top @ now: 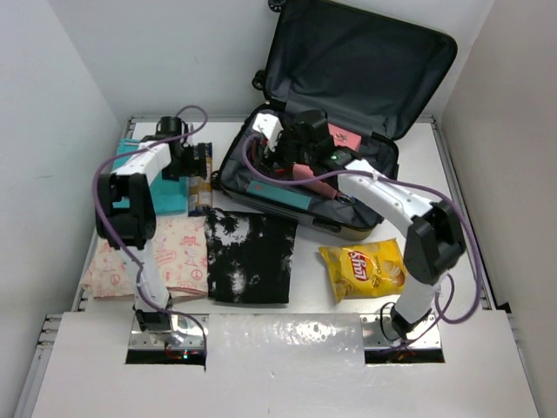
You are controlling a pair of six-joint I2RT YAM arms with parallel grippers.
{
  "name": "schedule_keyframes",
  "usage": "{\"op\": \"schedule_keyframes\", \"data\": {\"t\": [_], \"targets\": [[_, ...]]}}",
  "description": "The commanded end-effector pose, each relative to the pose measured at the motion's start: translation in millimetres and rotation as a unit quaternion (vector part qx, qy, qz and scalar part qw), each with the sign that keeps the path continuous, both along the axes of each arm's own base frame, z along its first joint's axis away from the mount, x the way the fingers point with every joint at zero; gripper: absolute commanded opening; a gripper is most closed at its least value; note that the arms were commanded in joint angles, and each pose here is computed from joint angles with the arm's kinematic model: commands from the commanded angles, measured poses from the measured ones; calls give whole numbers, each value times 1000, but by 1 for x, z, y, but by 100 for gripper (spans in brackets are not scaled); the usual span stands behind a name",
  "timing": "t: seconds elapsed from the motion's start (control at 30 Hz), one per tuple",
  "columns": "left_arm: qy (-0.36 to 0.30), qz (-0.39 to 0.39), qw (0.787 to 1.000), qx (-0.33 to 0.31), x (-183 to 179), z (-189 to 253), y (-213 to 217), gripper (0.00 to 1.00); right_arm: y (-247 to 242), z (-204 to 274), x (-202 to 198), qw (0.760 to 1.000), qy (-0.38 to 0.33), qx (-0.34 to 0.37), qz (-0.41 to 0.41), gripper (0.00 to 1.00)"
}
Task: Pack the luggage
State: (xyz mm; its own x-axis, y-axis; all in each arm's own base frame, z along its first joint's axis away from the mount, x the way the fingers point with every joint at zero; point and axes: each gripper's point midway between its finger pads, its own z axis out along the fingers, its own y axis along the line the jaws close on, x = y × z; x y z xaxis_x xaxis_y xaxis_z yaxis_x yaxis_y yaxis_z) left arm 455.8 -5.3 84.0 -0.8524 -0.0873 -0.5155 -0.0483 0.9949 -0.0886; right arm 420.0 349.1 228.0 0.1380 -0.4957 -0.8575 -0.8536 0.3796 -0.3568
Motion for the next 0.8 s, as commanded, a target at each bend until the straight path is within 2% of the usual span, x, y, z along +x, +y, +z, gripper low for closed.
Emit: {"op": "schedule_keyframes", "data": {"t": [0.0, 0.13, 0.33, 0.57, 0.6, 0.67, 0.7, 0.77], "targets": [[-24, 43, 998, 32, 19, 1, 13, 84, -1, 40, -23, 998, -25, 53, 18, 93], [-47, 27, 998, 20, 41, -4, 7, 81, -14, 41, -46, 997, -19, 73, 16, 93], [-54, -12, 998, -19, 53, -21, -22, 79, -37, 22, -65, 997, 4, 72, -17, 93], [-123, 7, 992, -13, 92, 15, -22, 80, -47, 17, -72, 998, 20, 58, -31, 93], [-105, 8, 994, -11, 95, -1, -22, 80, -48, 17, -72, 997, 20, 59, -34, 93], [-110, 19, 994, -1, 110, 1, -18, 80, -51, 12, -76, 997, 33, 54, -39, 93], [-79, 21, 997, 1, 107, -22, -19, 80, -52, 10, -78, 997, 38, 53, -40, 93], [-70, 47, 996, 35, 111, -28, -7, 82, -54, 9, -81, 997, 46, 54, -42, 93]]}}
